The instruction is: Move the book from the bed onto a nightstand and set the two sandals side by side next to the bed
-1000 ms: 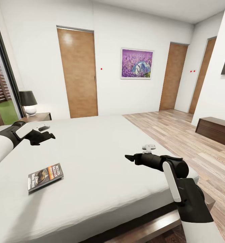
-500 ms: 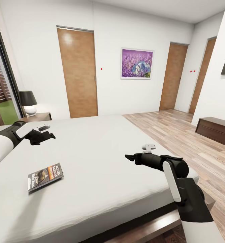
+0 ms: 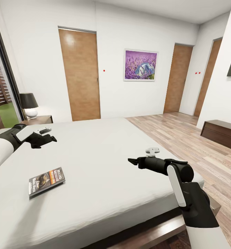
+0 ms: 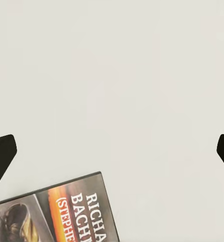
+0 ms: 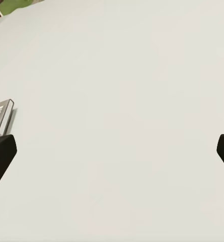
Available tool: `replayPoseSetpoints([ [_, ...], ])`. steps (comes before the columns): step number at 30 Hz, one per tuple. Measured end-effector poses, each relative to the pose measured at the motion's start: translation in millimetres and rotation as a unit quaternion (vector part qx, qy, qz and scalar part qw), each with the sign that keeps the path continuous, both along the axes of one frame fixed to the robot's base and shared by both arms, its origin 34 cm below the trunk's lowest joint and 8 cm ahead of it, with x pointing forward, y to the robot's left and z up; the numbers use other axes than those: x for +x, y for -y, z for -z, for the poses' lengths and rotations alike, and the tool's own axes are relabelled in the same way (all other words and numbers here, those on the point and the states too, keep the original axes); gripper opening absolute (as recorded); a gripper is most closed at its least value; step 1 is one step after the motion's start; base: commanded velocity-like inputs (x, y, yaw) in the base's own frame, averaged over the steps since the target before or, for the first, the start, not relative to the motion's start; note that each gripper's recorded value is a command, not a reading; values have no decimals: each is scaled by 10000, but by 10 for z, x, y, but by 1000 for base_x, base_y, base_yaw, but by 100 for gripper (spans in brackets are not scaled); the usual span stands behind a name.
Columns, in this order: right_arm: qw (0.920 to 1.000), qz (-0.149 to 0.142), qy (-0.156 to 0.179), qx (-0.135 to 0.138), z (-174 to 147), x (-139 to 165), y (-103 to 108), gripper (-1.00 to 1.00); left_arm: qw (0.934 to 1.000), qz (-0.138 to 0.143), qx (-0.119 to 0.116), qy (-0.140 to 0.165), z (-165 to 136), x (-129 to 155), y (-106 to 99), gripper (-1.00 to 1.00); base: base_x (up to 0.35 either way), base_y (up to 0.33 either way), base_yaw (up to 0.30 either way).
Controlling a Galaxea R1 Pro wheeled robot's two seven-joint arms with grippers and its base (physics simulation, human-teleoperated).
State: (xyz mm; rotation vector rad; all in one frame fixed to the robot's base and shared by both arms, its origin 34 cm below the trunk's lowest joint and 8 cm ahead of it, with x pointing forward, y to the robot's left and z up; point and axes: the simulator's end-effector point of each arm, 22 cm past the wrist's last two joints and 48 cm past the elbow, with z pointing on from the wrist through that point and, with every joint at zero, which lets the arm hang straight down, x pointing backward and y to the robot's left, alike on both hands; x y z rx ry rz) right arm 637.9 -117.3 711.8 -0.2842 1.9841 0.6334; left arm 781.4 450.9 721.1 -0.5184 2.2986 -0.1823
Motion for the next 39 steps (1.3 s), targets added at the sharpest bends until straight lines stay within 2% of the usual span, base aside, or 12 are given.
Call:
replayPoseSetpoints([
  [31, 10000, -4, 21, 8, -24, 8, -1, 100, 10000, 3, 3, -3, -10, -1, -3, 100, 0, 0, 0],
  [36, 10000, 14, 22, 4, -24, 13, 17, 100, 10000, 9, 5, -21, -5, -6, -1, 100, 0, 0, 0],
  [39, 10000, 77, 24, -36, -18, 30, 98, 100, 10000, 11, 4, -23, -6, -7, 0, 100, 0, 0, 0],
])
